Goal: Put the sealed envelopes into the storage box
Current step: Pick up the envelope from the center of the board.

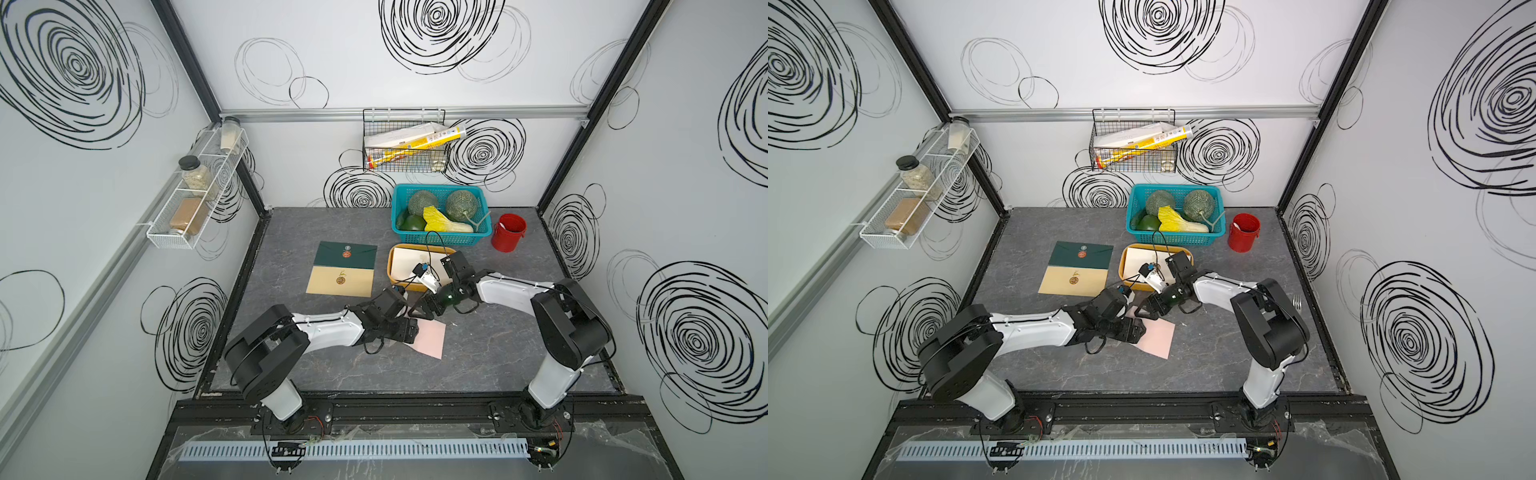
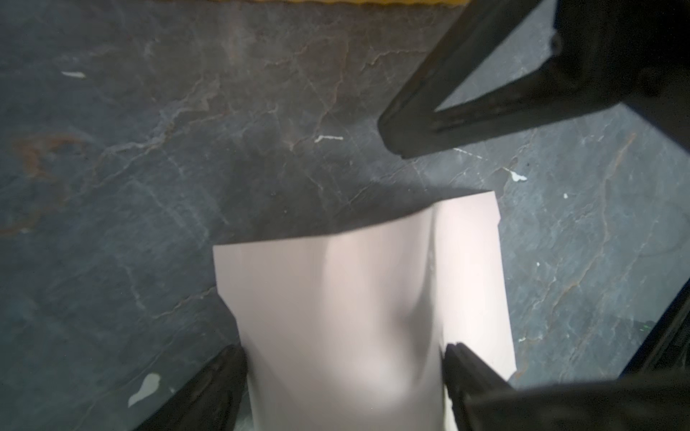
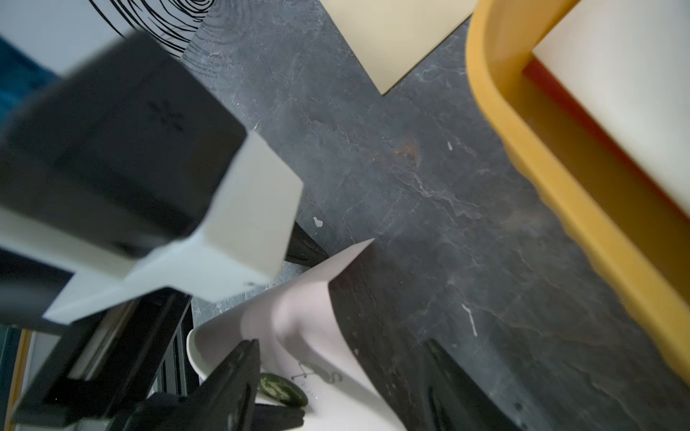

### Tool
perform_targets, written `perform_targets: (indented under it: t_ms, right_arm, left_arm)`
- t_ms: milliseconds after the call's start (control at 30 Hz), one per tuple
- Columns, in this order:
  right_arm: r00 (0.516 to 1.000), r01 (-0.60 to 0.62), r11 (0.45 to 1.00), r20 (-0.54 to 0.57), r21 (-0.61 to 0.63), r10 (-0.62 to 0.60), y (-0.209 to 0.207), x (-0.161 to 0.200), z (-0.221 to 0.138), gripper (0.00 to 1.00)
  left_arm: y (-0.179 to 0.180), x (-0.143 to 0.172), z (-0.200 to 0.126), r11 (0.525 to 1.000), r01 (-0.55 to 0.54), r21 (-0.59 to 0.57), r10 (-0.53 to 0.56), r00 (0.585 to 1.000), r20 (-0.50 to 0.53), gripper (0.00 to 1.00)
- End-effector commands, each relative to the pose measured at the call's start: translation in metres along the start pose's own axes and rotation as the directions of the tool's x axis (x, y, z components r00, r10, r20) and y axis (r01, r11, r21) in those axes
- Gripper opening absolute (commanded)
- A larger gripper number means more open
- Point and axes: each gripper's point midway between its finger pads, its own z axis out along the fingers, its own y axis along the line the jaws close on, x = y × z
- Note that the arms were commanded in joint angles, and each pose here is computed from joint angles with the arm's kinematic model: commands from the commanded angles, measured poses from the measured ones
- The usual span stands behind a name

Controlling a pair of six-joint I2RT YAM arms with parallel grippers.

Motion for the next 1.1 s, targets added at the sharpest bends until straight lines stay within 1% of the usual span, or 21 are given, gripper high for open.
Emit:
perform_targets:
  t_ms: [0, 33, 67, 133, 167, 233, 267, 367, 433, 500, 533, 633, 700, 767, 833, 900, 933, 967, 1000, 1067]
  right_arm:
    - [0.999, 0.031, 0.995, -0.033, -0.091, -0.034, 0.011, 0.006, 0.005, 0.70]
    - [0.998, 0.035, 0.992, -0.039, -0.117, -0.040, 0.013, 0.008, 0.007, 0.65]
    - [0.998, 0.037, 0.988, -0.047, -0.147, -0.044, 0.017, 0.010, 0.008, 0.54]
    - [0.997, 0.040, 0.981, -0.063, -0.189, -0.053, 0.021, 0.015, 0.009, 0.38]
    - [0.996, 0.038, 0.978, -0.072, -0.205, -0.054, 0.023, 0.018, 0.010, 0.34]
    - [0.996, 0.035, 0.976, -0.078, -0.214, -0.052, 0.022, 0.021, 0.011, 0.33]
    - [0.995, 0.031, 0.975, -0.082, -0.221, -0.050, 0.022, 0.023, 0.012, 0.30]
    - [0.996, 0.012, 0.966, -0.082, -0.258, -0.034, 0.022, 0.026, 0.011, 0.15]
    - [0.996, -0.006, 0.965, -0.089, -0.261, -0.018, 0.020, 0.028, 0.012, 0.06]
    - [0.995, -0.019, 0.965, -0.095, -0.262, -0.007, 0.018, 0.030, 0.013, 0.04]
    - [0.995, -0.030, 0.966, -0.100, -0.258, 0.004, 0.017, 0.031, 0.012, 0.00]
    - [0.995, -0.052, 0.970, -0.100, -0.236, 0.029, 0.015, 0.028, 0.009, 0.00]
    - [0.994, -0.060, 0.974, -0.097, -0.218, 0.039, 0.016, 0.024, 0.005, 0.00]
    - [0.994, -0.064, 0.977, -0.097, -0.201, 0.045, 0.018, 0.021, 0.000, 0.00]
    - [0.993, -0.065, 0.981, -0.105, -0.182, 0.046, 0.020, 0.019, -0.005, 0.00]
    - [0.992, -0.076, 0.983, -0.113, -0.164, 0.057, 0.023, 0.017, -0.009, 0.00]
    - [0.992, -0.076, 0.986, -0.115, -0.150, 0.059, 0.025, 0.014, -0.011, 0.00]
    - [0.991, -0.076, 0.989, -0.119, -0.125, 0.061, 0.026, 0.011, -0.012, 0.00]
    - [0.989, -0.081, 0.993, -0.129, -0.086, 0.070, 0.025, 0.009, -0.014, 0.00]
    - [0.983, -0.123, 0.992, -0.138, -0.006, 0.121, 0.020, 0.006, -0.021, 0.00]
  left_arm:
    - [0.051, 0.066, 0.011, 0.986, 0.013, -0.167, -0.050, 0.974, -0.220, 0.89]
    - [0.051, 0.066, 0.011, 0.986, 0.016, -0.166, -0.053, 0.974, -0.221, 0.89]
    - [0.052, 0.066, 0.011, 0.985, 0.021, -0.169, -0.059, 0.974, -0.221, 0.89]
    - [0.053, 0.065, 0.011, 0.986, 0.027, -0.166, -0.064, 0.973, -0.221, 0.89]
    - [0.054, 0.065, 0.011, 0.985, 0.029, -0.167, -0.066, 0.973, -0.221, 0.89]
    - [0.054, 0.064, 0.010, 0.986, 0.035, -0.165, -0.071, 0.974, -0.217, 0.89]
    - [0.054, 0.064, 0.010, 0.986, 0.035, -0.166, -0.071, 0.973, -0.218, 0.89]
    - [0.055, 0.064, 0.010, 0.985, 0.042, -0.170, -0.079, 0.973, -0.215, 0.89]
    - [0.055, 0.063, 0.009, 0.985, 0.045, -0.168, -0.080, 0.974, -0.212, 0.89]
    - [0.055, 0.062, 0.008, 0.984, 0.048, -0.174, -0.084, 0.975, -0.205, 0.90]
    - [0.056, 0.061, 0.007, 0.983, 0.052, -0.177, -0.089, 0.975, -0.204, 0.91]
    - [0.056, 0.045, -0.004, 0.978, 0.069, -0.198, -0.104, 0.980, -0.168, 0.97]
    - [0.059, 0.022, -0.021, 0.973, 0.109, -0.205, -0.136, 0.983, -0.125, 0.99]
    - [0.065, -0.007, -0.046, 0.965, 0.153, -0.214, -0.167, 0.985, -0.050, 0.99]
    - [0.074, -0.036, -0.074, 0.957, 0.216, -0.195, -0.214, 0.976, 0.036, 0.99]
    - [0.084, -0.058, -0.091, 0.946, 0.278, -0.167, -0.262, 0.958, 0.113, 0.99]
    - [0.090, -0.071, -0.095, 0.941, 0.304, -0.151, -0.281, 0.947, 0.154, 0.99]
    - [0.093, -0.080, -0.096, 0.938, 0.323, -0.130, -0.299, 0.939, 0.172, 0.98]
    - [0.096, -0.091, -0.093, 0.932, 0.343, -0.117, -0.320, 0.931, 0.176, 0.97]
    - [0.092, -0.109, -0.080, 0.941, 0.328, -0.085, -0.312, 0.936, 0.161, 0.93]
